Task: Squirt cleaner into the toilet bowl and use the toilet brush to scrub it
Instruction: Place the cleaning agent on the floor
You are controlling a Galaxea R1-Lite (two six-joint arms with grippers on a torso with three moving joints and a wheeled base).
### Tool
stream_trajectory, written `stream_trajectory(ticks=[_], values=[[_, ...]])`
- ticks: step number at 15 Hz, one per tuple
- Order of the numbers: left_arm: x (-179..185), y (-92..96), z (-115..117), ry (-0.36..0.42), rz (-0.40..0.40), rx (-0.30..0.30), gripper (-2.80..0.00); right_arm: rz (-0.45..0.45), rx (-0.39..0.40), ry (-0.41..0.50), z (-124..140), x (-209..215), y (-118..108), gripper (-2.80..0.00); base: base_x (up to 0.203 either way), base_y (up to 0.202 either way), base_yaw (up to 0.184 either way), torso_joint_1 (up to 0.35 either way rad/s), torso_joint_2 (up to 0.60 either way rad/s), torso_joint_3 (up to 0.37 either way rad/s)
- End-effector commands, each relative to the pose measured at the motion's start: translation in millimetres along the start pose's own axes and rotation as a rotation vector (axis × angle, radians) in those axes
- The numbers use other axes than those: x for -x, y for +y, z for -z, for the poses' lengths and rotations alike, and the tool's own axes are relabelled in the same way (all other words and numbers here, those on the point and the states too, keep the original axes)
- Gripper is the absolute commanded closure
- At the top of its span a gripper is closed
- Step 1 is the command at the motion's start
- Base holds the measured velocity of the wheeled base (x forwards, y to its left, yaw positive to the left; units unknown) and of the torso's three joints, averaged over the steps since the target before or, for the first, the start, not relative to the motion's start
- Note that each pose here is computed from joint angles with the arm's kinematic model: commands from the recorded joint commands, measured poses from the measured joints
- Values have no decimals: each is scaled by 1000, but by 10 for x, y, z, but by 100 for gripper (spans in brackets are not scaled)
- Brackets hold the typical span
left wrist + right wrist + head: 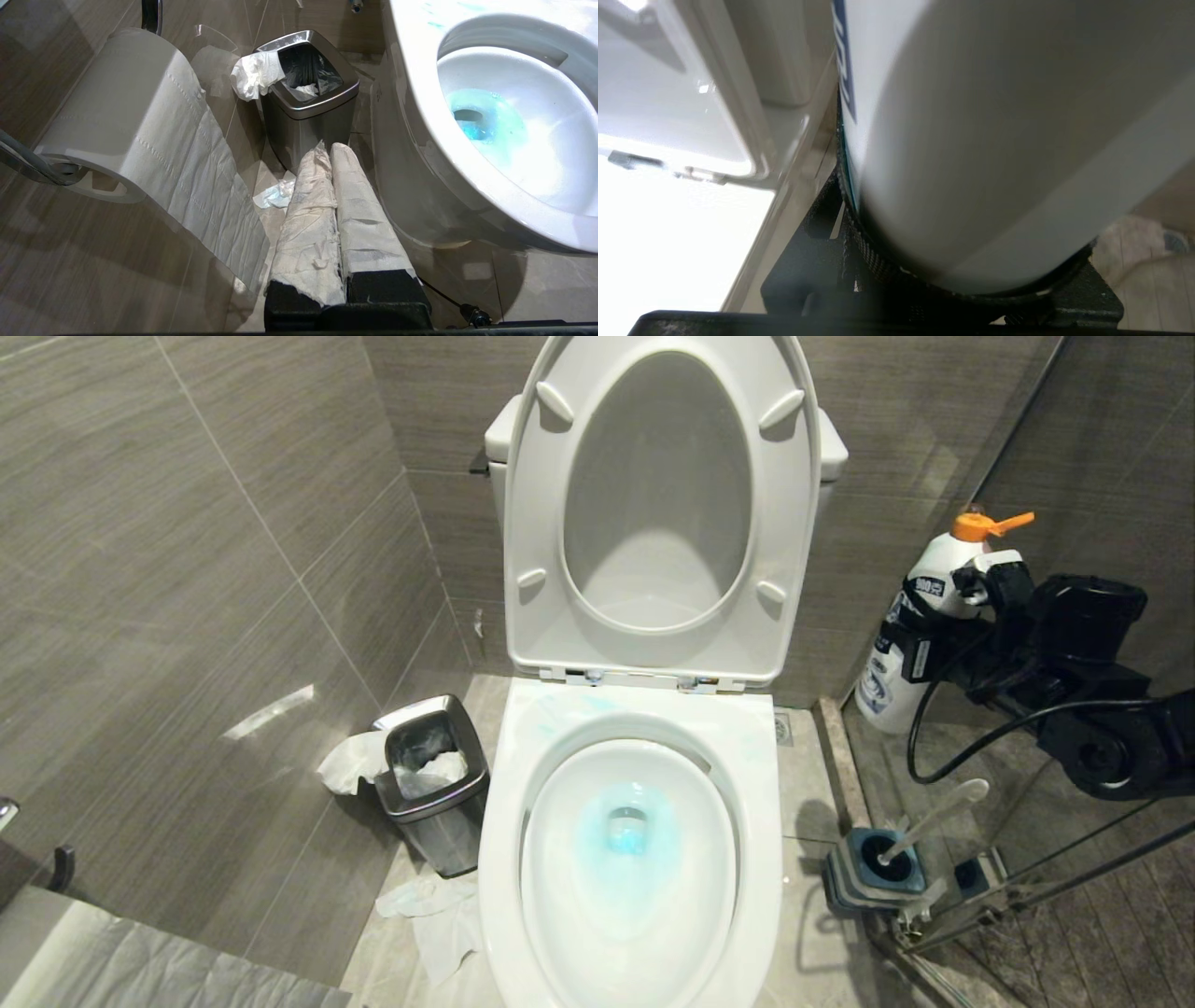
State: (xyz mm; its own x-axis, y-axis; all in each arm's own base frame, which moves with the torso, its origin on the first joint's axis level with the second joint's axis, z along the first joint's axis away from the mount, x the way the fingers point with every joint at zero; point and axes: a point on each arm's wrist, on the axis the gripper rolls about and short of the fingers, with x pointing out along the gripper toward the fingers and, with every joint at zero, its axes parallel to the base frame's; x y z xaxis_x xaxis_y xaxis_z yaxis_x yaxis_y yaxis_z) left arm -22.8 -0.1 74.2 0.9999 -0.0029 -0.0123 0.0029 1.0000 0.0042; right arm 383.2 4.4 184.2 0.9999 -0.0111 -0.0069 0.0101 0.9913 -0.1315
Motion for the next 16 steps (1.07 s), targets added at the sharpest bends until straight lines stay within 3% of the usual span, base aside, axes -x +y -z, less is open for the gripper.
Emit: stream_trajectory(ticks=[1,10,16], values=[[-2,0,4,3,0,-1,0,4,9,-22,205,-137,33,0,0,0,0,0,0,0],[-1,0,0,1,0,-6,0,-17,19,6,547,-417,178,0,0,0,0,0,0,0],[-1,0,0,1,0,-8,0,-14,17,-28,614,-667,219,0,0,0,0,0,0,0]])
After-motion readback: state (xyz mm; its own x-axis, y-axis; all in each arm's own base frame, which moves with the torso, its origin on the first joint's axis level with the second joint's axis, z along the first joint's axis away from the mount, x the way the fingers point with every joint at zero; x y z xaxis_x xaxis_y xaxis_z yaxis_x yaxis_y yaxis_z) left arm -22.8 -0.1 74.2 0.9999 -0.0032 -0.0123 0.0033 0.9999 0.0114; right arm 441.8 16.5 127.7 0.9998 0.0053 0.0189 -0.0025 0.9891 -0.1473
